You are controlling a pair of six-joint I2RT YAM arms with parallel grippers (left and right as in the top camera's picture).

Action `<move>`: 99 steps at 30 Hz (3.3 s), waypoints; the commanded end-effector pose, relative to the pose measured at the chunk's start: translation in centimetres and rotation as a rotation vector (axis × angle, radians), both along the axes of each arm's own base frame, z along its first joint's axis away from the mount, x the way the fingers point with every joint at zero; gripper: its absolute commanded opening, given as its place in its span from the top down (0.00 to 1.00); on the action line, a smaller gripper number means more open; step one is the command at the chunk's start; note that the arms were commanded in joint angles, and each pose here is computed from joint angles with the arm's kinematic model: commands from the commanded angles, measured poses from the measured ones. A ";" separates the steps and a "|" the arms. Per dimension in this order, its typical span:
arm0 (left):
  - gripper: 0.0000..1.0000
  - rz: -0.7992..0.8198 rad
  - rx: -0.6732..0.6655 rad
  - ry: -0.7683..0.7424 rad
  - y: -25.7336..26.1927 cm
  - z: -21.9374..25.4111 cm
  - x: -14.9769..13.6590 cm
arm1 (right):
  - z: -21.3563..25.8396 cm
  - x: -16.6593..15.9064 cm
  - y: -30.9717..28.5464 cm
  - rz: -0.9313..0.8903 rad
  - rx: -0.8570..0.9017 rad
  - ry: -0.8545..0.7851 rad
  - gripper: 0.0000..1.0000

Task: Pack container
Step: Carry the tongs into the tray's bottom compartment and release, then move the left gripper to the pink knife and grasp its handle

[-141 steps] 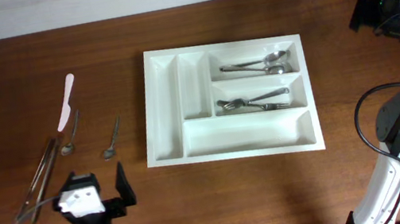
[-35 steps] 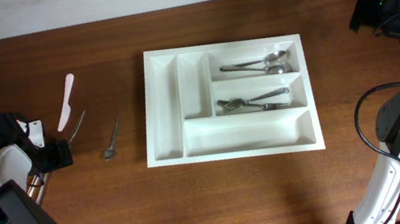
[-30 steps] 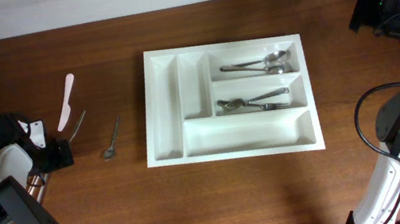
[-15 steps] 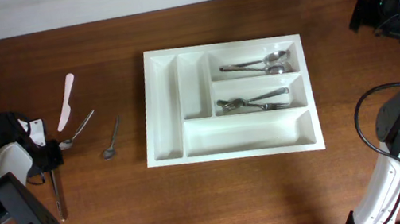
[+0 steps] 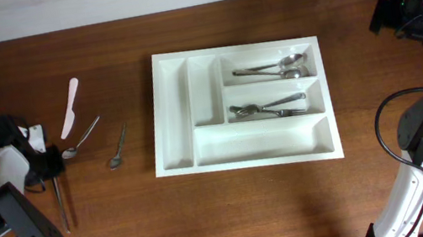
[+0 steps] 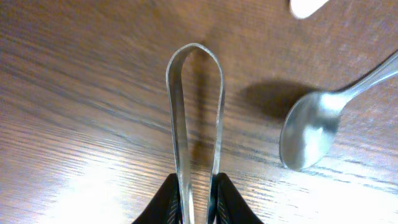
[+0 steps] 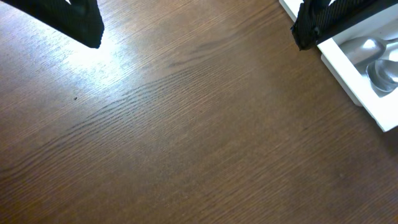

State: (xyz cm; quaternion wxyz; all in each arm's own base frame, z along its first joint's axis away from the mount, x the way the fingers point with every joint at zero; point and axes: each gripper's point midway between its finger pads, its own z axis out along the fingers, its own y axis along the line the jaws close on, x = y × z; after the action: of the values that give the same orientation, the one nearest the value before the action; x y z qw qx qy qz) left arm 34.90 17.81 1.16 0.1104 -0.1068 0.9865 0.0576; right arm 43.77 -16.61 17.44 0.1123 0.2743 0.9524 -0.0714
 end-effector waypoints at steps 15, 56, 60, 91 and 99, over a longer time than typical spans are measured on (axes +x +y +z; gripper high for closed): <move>0.98 -0.454 -0.234 -0.509 -10.1 18.1 9.4 | -0.3 -0.1 -0.1 0.001 -0.012 0.014 0.01; 0.98 -1.838 0.057 -0.169 -51.6 6.0 -3.4 | -0.3 -0.1 -0.1 0.000 -0.012 0.014 0.01; 0.98 -1.862 0.069 -0.196 -52.3 5.2 -2.8 | -0.3 -0.1 -0.1 0.001 -0.012 0.014 0.02; 0.01 -1.222 0.241 -0.643 -51.1 21.5 10.9 | -0.3 -0.1 -0.1 0.001 -0.012 0.014 0.01; 0.01 -0.500 0.192 -0.429 -31.3 19.2 16.2 | -0.3 -0.1 -0.1 0.001 -0.012 0.014 0.01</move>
State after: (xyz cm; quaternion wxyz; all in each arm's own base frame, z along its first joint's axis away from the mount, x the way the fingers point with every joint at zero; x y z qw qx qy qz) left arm 49.84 -22.17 21.90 0.3727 0.3119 0.8699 0.0838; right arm 43.77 -16.61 17.44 0.1123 0.2744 0.9524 -0.0714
